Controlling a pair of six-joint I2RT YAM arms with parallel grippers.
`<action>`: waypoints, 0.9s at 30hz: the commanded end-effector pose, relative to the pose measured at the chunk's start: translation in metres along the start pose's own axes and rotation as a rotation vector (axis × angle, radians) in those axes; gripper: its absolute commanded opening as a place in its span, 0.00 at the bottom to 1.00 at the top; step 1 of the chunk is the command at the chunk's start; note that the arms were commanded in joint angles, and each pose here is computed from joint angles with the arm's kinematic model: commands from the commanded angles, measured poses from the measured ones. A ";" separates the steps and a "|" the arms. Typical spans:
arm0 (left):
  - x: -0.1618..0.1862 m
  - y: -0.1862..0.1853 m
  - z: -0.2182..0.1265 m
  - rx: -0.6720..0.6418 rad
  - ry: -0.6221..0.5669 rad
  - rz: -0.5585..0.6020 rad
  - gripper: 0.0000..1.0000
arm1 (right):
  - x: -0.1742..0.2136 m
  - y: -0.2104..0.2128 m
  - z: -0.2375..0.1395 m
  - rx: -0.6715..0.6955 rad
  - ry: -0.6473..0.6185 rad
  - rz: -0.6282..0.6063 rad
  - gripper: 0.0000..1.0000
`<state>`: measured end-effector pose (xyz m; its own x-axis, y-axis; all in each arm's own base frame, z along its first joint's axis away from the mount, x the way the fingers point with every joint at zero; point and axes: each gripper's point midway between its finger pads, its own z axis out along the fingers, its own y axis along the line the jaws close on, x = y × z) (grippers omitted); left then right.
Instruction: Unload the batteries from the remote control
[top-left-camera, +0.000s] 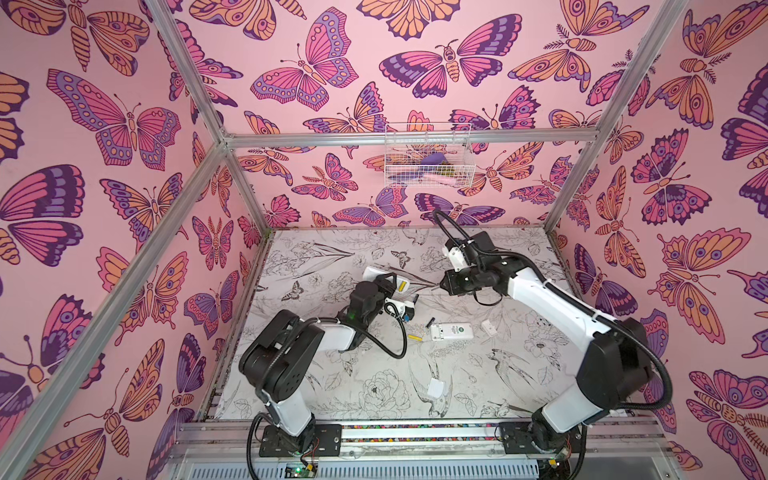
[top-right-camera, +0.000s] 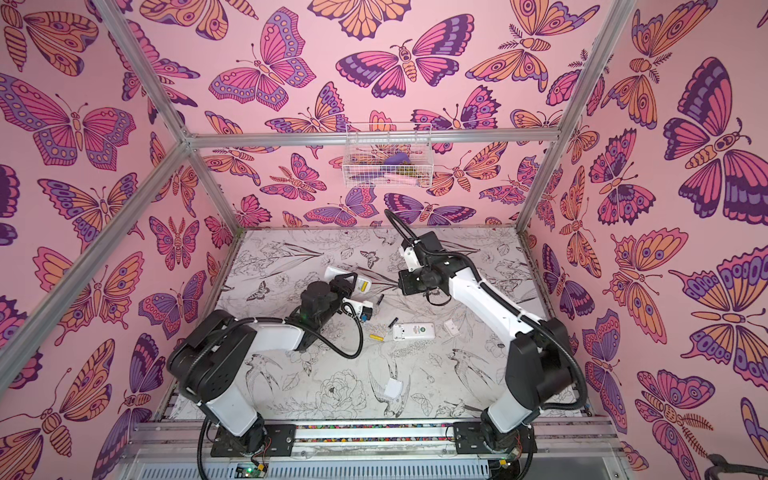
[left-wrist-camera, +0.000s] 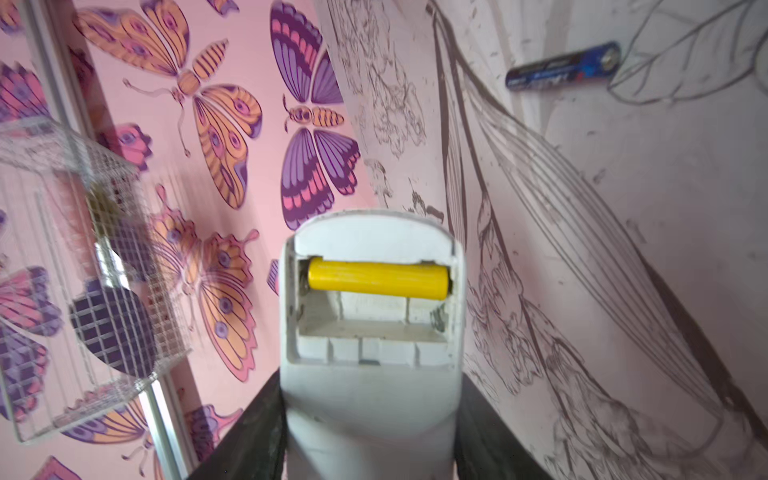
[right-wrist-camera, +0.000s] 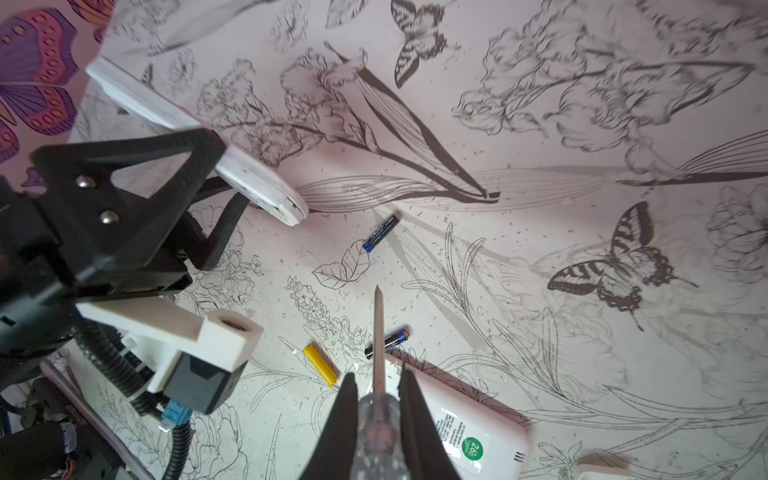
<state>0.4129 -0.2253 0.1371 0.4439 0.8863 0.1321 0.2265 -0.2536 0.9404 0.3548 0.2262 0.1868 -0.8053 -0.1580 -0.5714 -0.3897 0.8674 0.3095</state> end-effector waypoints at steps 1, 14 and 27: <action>0.029 -0.017 -0.019 0.186 0.181 -0.244 0.00 | -0.002 0.008 -0.005 -0.047 -0.063 0.019 0.00; 0.064 -0.069 -0.120 0.677 0.440 -1.283 0.00 | 0.172 0.149 -0.009 -0.452 0.458 -0.276 0.00; 0.033 -0.093 -0.132 0.857 0.459 -1.708 0.00 | 0.181 0.116 0.040 -0.273 0.405 -0.194 0.00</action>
<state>0.3076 -0.1154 0.1059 -0.7714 0.4390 -0.4607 0.5301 0.8438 -0.0836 0.1722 0.3135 0.0916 -0.7883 -0.5427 -0.2900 -0.6122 0.6447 0.4578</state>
